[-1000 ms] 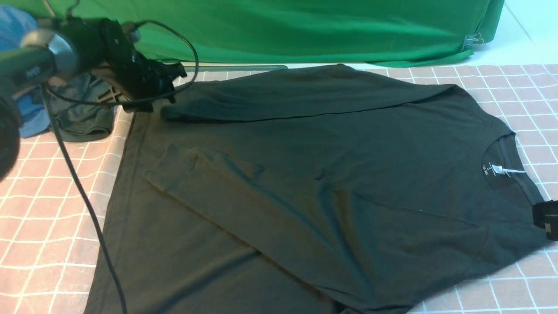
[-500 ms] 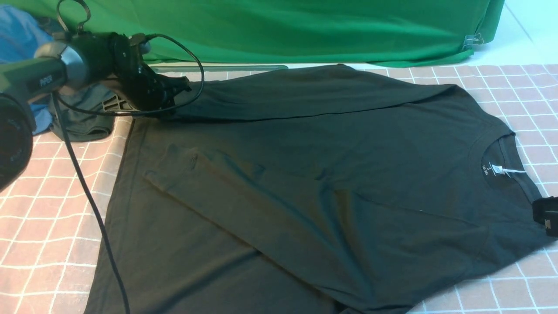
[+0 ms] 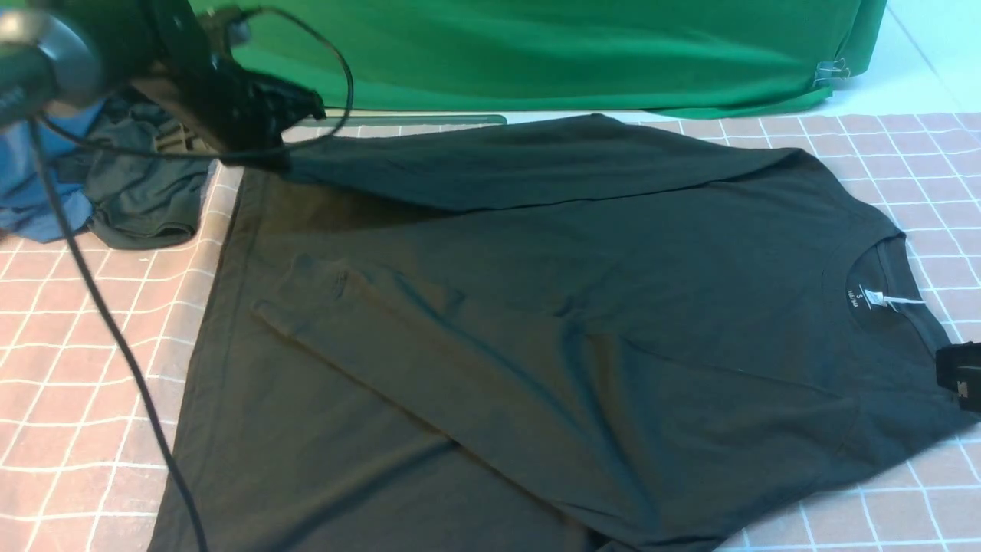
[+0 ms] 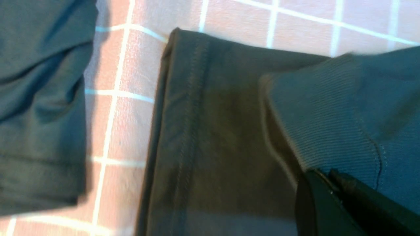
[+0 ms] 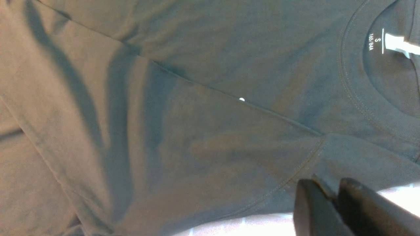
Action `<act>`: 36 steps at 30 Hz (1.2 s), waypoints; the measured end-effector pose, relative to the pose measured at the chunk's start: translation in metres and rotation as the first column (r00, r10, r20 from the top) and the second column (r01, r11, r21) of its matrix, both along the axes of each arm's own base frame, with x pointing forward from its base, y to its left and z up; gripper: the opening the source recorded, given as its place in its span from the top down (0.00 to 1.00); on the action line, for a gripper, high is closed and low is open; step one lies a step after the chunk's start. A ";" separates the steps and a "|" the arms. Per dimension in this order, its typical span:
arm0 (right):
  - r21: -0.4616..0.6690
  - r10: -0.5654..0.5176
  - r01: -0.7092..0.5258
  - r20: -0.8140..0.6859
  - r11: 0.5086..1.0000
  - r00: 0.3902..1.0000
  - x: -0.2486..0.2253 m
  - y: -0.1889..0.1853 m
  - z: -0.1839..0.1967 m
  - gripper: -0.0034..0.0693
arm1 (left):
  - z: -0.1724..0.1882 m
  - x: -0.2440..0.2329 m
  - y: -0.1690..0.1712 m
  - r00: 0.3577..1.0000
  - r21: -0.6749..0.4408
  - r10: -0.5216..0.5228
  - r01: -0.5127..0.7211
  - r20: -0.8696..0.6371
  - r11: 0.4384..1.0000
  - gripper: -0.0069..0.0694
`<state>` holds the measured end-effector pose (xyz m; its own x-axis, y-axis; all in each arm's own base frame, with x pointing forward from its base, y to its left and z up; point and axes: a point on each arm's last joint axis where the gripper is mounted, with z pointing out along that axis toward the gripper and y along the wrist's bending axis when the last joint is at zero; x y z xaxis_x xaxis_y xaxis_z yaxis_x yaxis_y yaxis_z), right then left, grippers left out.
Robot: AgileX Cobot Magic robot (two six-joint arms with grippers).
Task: Fold a long-sleeved shirt over a pink coffee tablecloth.
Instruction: 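Grab the top left corner of the dark shirt with the left gripper, then fold the left side of the dark shirt inward over its body with the left gripper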
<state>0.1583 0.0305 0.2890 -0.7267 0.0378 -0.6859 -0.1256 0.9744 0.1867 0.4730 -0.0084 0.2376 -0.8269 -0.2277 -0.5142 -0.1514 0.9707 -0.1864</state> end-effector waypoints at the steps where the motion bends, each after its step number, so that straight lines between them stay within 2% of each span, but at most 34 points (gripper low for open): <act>1: 0.000 0.000 0.000 0.000 1.000 1.000 0.000 0.000 0.000 0.76 | 0.006 -0.003 -0.001 1.000 -0.010 0.000 0.000 -0.004 1.000 0.87; 7: 0.001 -0.001 0.001 0.000 1.000 1.000 0.000 0.000 0.000 0.76 | 0.042 -0.027 -0.008 0.998 -0.103 -0.013 0.007 -0.064 0.995 0.87; 13: 0.001 -0.001 0.001 0.001 1.000 1.000 0.000 0.000 0.000 0.76 | 0.067 -0.050 -0.016 0.991 -0.111 -0.044 0.030 -0.126 0.993 0.87; 17: -0.006 0.005 -0.005 0.007 1.000 1.000 0.000 0.000 0.000 0.76 | 0.072 -0.064 -0.023 0.977 -0.094 -0.075 0.057 -0.201 0.994 0.87; 25: -0.012 0.007 -0.007 0.011 1.000 1.000 0.001 0.000 0.000 0.76 | 0.080 -0.092 -0.047 0.965 -0.036 -0.101 0.095 -0.242 0.995 0.87; 36: -0.033 0.027 -0.027 0.017 0.999 0.999 0.001 0.000 0.000 0.76 | 0.075 -0.130 -0.048 0.952 0.017 -0.052 0.059 -0.301 0.998 0.87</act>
